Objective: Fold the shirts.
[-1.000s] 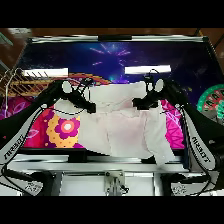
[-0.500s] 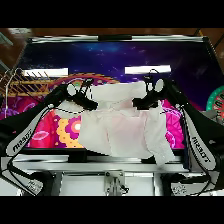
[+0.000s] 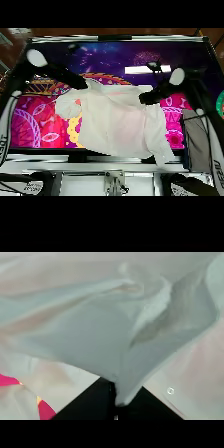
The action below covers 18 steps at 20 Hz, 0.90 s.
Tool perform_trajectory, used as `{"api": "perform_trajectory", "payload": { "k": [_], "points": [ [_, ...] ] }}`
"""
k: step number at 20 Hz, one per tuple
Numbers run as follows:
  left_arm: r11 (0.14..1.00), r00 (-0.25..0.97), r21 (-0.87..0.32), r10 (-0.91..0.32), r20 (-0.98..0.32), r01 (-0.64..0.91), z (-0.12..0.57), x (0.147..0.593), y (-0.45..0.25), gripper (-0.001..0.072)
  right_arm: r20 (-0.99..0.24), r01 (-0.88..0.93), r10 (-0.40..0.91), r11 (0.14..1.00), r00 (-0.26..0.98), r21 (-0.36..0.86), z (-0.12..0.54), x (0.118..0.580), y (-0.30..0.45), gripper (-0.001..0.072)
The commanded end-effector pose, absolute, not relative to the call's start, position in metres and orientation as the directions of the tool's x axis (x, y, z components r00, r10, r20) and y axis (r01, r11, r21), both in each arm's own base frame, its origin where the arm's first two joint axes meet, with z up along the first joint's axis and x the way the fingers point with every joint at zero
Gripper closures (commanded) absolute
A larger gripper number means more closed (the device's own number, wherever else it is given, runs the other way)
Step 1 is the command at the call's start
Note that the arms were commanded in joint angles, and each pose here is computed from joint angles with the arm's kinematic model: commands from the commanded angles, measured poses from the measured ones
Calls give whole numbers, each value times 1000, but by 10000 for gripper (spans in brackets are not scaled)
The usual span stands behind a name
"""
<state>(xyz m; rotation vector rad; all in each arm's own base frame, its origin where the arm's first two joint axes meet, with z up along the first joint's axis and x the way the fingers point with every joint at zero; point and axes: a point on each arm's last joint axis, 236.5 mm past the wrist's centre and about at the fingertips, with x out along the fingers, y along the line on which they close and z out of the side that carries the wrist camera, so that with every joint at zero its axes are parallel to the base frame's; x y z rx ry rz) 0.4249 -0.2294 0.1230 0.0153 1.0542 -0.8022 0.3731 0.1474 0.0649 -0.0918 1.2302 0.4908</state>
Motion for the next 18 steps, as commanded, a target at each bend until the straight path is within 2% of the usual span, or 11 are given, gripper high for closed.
{"api": "perform_trajectory", "payload": {
  "k": [1,4,9,11,13,15,18],
  "points": [
    [580,161,-446,-714,-681,681,225,351,-238,665,-847,-488,371,859,380,157,159,347,148,650],
    [537,141,-486,-757,-638,689,272,297,-238,665,-731,-537,448,833,515,132,248,316,152,651],
    [564,250,-469,-780,-574,680,331,238,-224,664,-627,-559,459,828,629,45,332,262,135,651],
    [578,281,-468,-779,-560,669,342,225,-219,664,-670,-560,451,826,590,64,328,246,132,651],
    [619,305,-453,-748,-589,642,335,228,-212,665,-777,-549,418,828,470,113,300,229,127,651],
    [676,296,-448,-692,-658,585,304,241,-202,665,-825,-539,406,829,393,151,280,231,129,651],
    [745,194,-487,-617,-763,456,222,256,-193,664,-876,-501,412,829,250,247,230,238,140,651]
  ]
}}
